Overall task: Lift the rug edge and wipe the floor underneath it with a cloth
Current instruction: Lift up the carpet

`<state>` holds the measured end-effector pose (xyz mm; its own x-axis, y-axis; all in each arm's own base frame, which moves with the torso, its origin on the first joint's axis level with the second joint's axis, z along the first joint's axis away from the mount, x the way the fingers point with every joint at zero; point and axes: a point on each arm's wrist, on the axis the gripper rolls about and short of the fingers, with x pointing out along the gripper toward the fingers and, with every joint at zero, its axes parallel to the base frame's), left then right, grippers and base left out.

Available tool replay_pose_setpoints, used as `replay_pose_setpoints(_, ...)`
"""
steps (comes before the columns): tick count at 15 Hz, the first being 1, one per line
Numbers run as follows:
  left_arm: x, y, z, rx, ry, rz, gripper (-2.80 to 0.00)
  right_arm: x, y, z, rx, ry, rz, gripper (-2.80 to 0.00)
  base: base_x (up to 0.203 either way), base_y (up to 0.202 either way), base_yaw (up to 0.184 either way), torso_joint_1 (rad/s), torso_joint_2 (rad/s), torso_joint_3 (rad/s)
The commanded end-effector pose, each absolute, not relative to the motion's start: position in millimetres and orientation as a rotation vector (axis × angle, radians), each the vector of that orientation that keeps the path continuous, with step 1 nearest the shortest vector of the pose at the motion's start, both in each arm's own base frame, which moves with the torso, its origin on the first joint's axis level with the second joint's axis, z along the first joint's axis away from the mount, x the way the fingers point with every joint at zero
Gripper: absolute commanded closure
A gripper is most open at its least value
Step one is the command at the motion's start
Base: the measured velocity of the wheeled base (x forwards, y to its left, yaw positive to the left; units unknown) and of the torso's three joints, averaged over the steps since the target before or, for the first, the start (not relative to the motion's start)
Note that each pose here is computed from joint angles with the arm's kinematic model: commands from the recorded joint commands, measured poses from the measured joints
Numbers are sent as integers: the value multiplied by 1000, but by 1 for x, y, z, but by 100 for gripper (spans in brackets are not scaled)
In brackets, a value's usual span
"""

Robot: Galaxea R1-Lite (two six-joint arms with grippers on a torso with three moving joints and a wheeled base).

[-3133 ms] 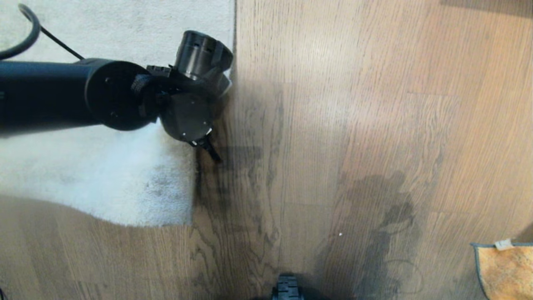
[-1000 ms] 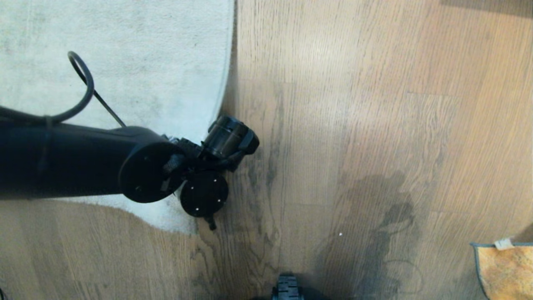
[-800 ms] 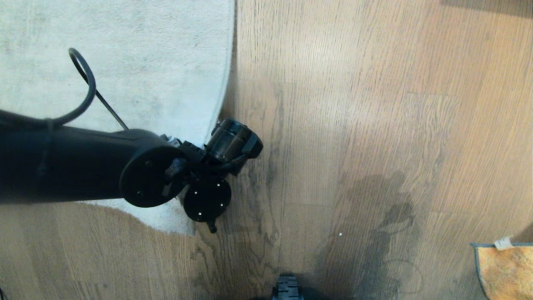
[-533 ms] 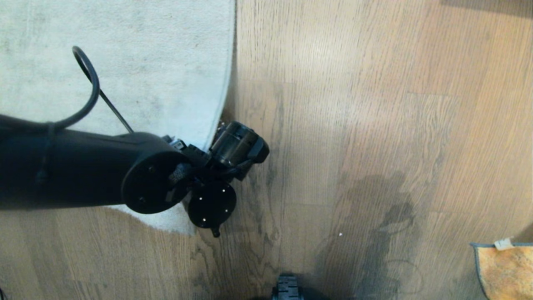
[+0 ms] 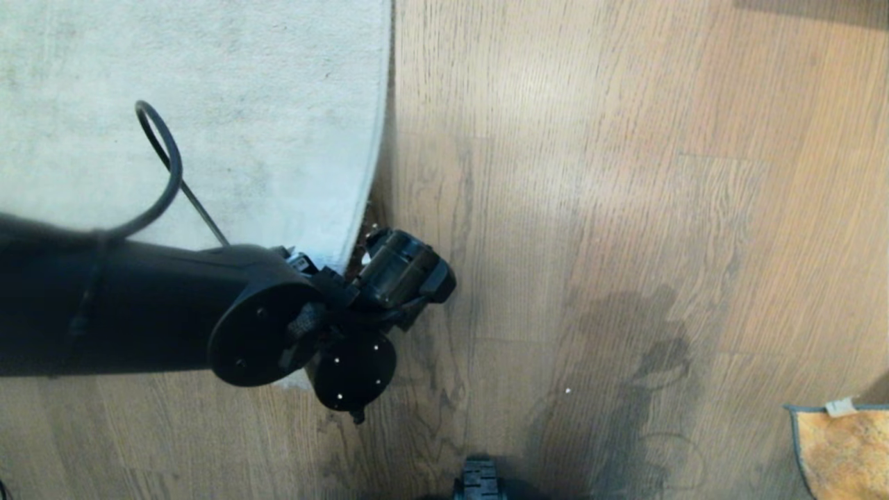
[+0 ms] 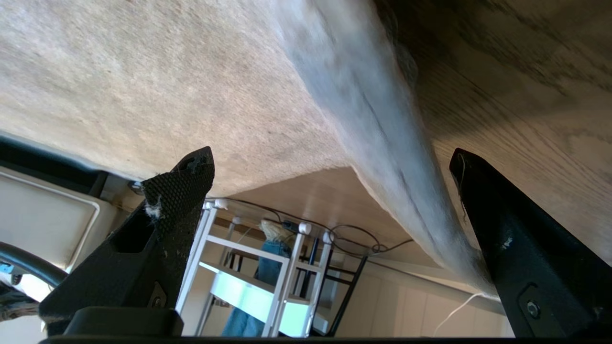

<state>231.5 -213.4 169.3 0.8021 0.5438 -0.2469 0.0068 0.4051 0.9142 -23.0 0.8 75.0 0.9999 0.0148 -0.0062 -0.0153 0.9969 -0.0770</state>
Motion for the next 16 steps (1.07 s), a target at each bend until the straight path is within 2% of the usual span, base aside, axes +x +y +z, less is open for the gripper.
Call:
replay_pose_setpoints(1, 228, -211, 163, 1135, 579, 366, -280, -23, 1, 75, -78, 7, 16, 0, 0, 0, 0, 0, 0, 0)
replay_pose_setpoints(10, 234, -213, 138, 1119, 609, 378, -280, -23, 1, 75, -78, 7, 16, 0, 0, 0, 0, 0, 0, 0)
replay_pose_setpoints(16, 243, -206, 137, 1114, 632, 406, -280, -23, 1, 75, -78, 7, 16, 0, 0, 0, 0, 0, 0, 0)
